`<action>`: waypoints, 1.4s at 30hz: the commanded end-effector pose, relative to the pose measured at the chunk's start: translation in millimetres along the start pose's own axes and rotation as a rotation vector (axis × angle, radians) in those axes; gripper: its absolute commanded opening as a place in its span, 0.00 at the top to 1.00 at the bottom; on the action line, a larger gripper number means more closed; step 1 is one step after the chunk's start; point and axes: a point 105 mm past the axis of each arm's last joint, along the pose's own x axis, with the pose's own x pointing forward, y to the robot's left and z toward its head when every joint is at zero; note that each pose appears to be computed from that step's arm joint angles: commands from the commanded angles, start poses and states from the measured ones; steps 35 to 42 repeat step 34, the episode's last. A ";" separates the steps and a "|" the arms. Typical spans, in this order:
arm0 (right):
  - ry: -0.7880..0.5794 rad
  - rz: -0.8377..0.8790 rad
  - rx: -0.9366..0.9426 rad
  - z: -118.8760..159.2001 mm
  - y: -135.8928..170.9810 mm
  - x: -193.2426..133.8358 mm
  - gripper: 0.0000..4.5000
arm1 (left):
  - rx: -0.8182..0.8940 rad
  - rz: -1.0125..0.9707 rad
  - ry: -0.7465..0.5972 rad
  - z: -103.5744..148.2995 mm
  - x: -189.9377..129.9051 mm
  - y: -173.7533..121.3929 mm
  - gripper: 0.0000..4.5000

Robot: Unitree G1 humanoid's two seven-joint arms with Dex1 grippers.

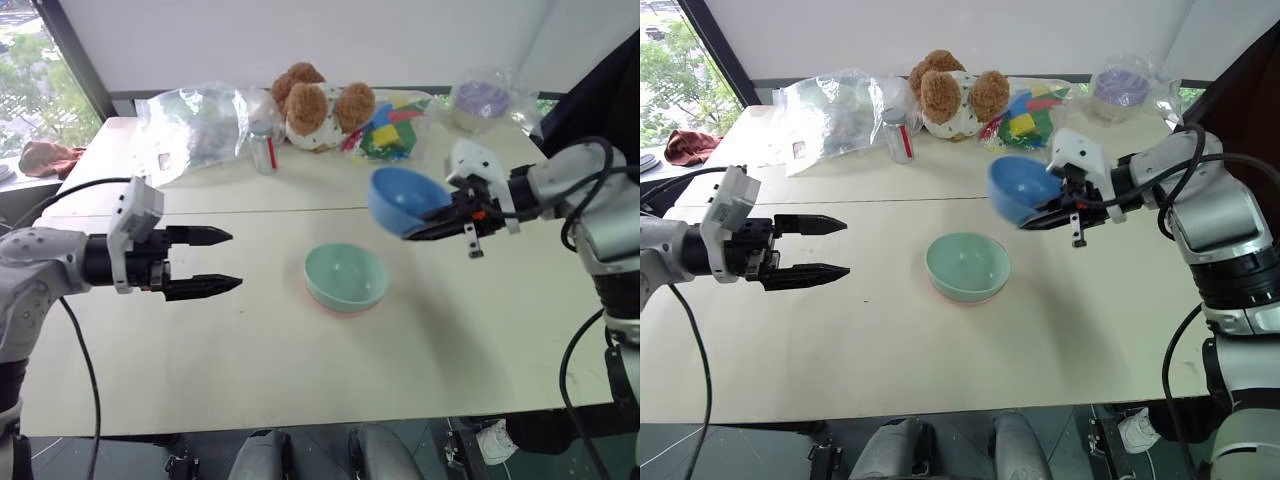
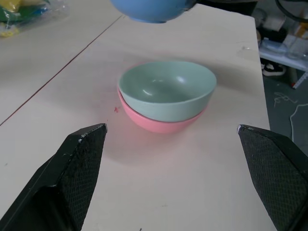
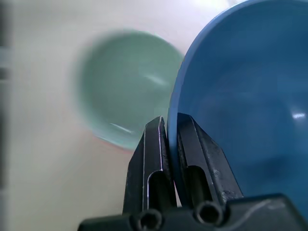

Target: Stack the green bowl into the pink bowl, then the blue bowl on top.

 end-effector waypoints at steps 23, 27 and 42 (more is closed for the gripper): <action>-0.106 0.017 -0.023 24.9 14.4 7.3 0.01 | 0.033 0.040 0.037 -4.7 0.8 -9.0 0.00; -0.072 -0.085 0.067 11.7 20.0 -23.2 0.01 | 0.029 0.049 0.037 -3.0 -2.1 -11.0 0.00; 0.005 -0.234 0.211 -16.4 34.5 -48.9 0.01 | 0.003 0.058 0.061 -6.8 -9.0 -13.2 0.00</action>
